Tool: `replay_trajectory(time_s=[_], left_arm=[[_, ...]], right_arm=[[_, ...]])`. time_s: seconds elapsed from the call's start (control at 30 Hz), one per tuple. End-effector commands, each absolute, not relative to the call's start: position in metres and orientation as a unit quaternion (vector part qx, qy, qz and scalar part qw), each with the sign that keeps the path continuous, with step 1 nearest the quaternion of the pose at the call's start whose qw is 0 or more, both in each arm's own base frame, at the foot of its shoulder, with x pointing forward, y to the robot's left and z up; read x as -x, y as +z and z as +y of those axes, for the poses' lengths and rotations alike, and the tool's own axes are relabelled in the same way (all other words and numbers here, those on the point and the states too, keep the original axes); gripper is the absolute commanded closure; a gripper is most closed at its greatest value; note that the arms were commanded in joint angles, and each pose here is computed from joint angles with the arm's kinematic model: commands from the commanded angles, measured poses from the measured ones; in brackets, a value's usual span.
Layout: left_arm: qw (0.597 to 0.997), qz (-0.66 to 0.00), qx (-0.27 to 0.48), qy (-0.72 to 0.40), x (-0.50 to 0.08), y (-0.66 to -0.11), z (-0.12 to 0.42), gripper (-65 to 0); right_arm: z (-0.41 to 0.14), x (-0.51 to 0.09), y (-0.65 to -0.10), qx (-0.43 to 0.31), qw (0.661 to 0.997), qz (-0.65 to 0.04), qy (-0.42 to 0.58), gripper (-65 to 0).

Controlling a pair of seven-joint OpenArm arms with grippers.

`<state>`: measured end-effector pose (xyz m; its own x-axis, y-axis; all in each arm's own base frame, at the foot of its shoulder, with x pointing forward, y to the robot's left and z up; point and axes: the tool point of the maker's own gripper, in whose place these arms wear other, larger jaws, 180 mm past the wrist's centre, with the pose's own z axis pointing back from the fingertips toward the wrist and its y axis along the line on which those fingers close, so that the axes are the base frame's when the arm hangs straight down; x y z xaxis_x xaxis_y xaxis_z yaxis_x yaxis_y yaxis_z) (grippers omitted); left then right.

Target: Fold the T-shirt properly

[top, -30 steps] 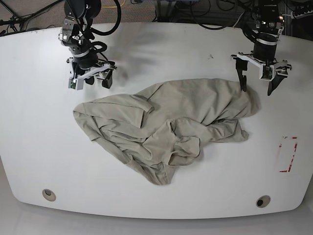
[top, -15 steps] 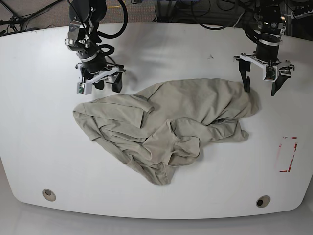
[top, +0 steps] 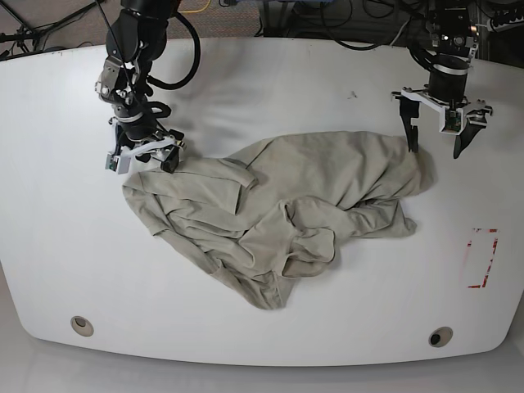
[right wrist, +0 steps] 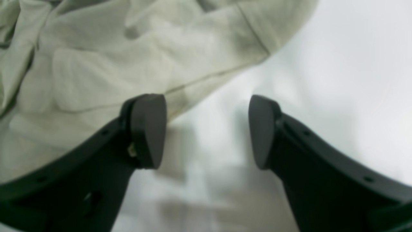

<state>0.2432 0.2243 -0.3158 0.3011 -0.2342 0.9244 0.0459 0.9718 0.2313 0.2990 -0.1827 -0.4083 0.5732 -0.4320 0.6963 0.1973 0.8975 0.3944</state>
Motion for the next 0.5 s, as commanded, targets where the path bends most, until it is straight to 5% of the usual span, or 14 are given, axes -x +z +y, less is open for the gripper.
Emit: replay_trajectory(time_s=[0.0, 0.47], left_arm=[[0.785, -0.607, -0.083, -0.091, -0.247, -0.301, 0.224, -47.4], [0.782, -0.611, -0.085, -0.088, -0.248, -0.299, 0.226, -47.5]], right_arm=[[-0.180, -0.311, -0.398, -0.151, 0.866, -0.443, -0.178, -38.8], [-0.147, -0.327, -0.397, -0.181, 0.869, -0.437, -0.144, -38.7]])
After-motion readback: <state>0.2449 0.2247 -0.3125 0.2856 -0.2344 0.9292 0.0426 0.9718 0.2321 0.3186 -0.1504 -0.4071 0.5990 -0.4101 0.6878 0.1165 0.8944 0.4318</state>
